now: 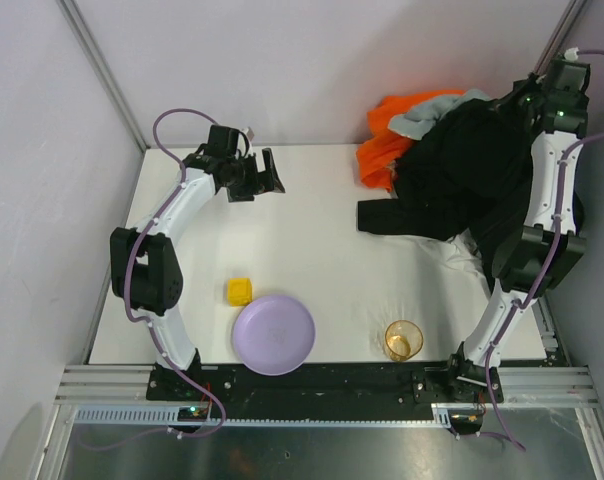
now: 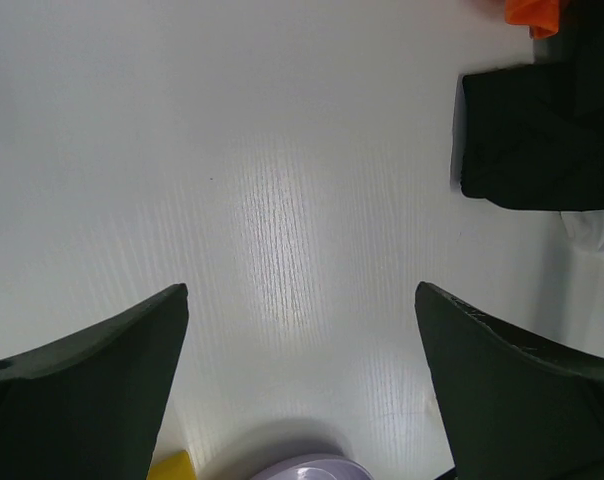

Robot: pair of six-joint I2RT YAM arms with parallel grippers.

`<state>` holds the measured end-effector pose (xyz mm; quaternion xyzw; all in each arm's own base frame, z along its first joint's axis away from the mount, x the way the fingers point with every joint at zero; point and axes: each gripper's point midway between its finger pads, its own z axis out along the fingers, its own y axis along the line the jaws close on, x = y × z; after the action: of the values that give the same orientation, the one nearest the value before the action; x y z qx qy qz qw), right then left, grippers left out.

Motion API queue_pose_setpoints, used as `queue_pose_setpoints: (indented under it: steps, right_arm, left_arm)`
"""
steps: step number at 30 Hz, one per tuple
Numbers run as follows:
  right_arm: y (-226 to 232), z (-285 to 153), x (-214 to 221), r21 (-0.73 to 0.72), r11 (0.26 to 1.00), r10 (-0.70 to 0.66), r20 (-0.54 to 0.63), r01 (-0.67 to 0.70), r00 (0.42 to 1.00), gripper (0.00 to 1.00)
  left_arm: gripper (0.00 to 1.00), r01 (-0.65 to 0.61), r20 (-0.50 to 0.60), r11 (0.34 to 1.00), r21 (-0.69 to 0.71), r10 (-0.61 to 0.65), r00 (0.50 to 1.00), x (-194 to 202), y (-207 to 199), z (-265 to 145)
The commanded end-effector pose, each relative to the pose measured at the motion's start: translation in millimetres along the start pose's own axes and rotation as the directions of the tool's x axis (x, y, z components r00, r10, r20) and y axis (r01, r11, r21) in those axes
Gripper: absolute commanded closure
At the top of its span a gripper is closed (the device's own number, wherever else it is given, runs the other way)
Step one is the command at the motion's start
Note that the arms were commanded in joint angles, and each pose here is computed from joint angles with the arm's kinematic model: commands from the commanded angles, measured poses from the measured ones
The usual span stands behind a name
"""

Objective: Pick out a specific cloth from the pile

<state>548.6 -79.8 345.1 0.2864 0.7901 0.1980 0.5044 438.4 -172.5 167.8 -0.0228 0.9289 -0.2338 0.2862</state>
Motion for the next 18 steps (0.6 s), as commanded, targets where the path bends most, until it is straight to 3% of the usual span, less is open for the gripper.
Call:
queue_pose_setpoints:
  steps: [1,4,9,14,18]
  right_arm:
    - [-10.2,-9.4,-64.2,0.038,0.999,-0.037,0.239,0.029,0.970,1.00]
    - [-44.5,17.3,-37.6,0.115,0.993,-0.032,0.147,0.015,0.989,1.00]
    - [-117.5,65.4,54.9,0.265,0.964,0.036,-0.133,0.001,0.990,1.00]
    - [-177.3,84.2,157.4,0.376,0.926,0.177,-0.421,-0.006,0.890,1.00]
    - [-193.3,78.6,190.5,0.399,0.916,0.185,-0.523,0.047,0.832,1.00]
  left_arm:
    - [0.00,0.004,0.041,0.999,0.043,-0.006,0.999,-16.1,-11.7,-8.8]
    - [0.00,0.014,0.040,0.999,0.047,-0.016,0.999,-15.6,-13.3,-9.6]
    - [0.00,0.031,0.044,0.998,0.058,-0.033,0.998,-16.1,-17.6,-13.9]
    - [0.00,0.036,0.053,0.997,0.067,-0.040,0.998,-16.2,-21.8,-21.3]
    - [0.00,0.038,0.060,0.997,0.066,-0.042,0.997,-15.9,-22.3,-25.9]
